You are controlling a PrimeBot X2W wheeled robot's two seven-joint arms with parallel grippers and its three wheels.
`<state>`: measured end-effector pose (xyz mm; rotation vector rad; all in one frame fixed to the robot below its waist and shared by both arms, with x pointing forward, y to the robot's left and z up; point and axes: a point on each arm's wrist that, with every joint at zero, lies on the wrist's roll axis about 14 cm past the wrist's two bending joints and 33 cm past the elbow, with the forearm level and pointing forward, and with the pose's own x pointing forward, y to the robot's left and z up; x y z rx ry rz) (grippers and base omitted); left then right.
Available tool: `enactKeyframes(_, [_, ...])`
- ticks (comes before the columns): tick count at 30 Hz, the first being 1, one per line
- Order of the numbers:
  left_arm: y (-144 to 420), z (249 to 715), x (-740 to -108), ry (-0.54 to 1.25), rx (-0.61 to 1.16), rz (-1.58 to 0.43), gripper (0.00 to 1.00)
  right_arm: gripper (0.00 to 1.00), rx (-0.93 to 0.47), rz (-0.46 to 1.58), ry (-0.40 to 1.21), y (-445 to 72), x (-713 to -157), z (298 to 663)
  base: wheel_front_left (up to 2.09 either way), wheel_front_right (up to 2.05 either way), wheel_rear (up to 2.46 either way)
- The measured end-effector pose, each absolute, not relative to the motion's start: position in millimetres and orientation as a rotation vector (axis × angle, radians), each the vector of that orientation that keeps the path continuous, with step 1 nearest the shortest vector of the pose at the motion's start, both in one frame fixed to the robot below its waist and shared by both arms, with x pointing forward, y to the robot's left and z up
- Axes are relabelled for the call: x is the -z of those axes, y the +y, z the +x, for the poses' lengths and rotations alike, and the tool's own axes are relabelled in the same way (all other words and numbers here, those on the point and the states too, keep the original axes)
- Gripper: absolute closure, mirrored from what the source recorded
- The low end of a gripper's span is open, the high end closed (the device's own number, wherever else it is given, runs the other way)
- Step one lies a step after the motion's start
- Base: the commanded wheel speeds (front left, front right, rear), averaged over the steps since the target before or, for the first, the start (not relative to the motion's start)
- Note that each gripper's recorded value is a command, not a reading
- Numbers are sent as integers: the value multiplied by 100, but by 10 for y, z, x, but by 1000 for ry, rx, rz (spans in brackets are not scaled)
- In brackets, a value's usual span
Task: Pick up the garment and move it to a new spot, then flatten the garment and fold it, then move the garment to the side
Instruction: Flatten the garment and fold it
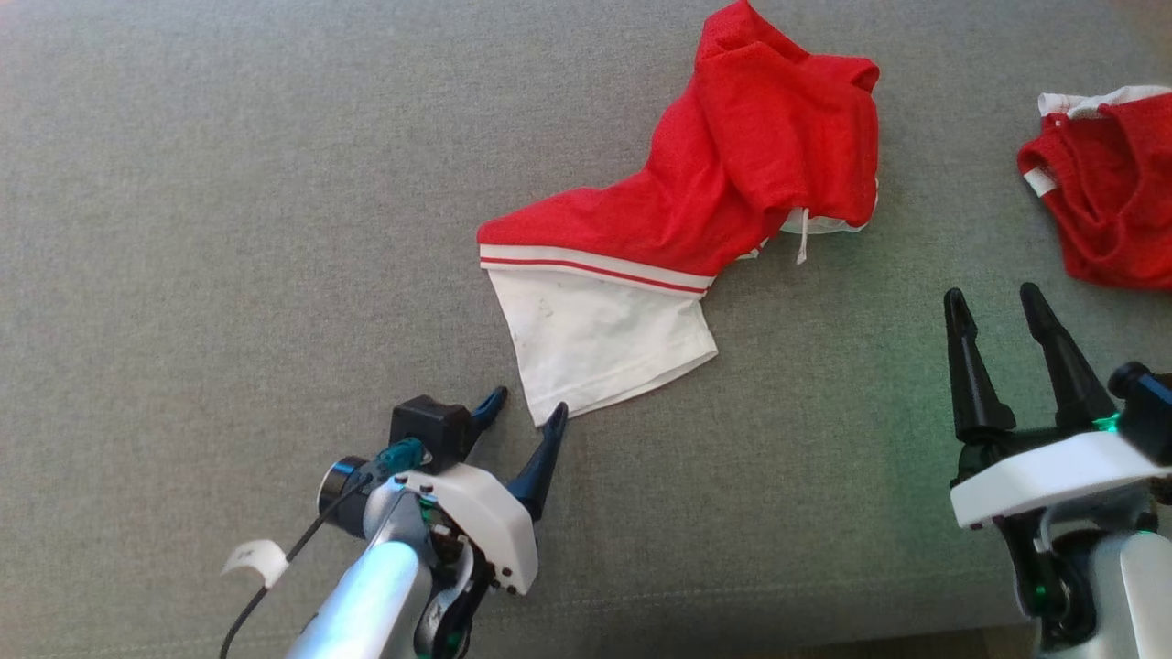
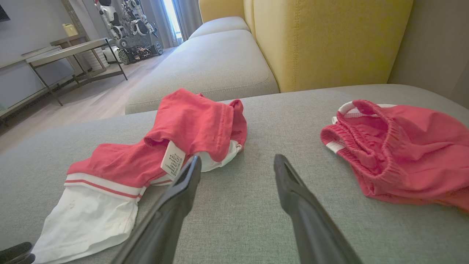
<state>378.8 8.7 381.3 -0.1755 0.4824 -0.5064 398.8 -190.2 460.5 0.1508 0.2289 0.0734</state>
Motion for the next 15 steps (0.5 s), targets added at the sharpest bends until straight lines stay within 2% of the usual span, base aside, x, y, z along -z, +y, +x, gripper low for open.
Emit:
enactKeyframes(3, [32,3744,-3801,495,530,-184,0,0,-72,152,233,-1906,-4590,3988,0,0,0])
enactKeyframes(4, [14,3726,-3791,504,539,-183,55,0,-72,155,236,-1905,-4580,3989,0,0,0])
enactKeyframes(5, [11,3725,-3791,503,539,-184,100,0,-72,158,239,-1902,-4568,3990,0,0,0])
enactKeyframes(10, [3,3720,-3745,511,548,-182,100,0,-86,136,269,-1911,-4476,4022,0,0,0])
enactKeyframes(15, [-4,3802,-3771,486,550,-178,100,0,-170,53,281,-1777,-4439,4213,0,0,0])
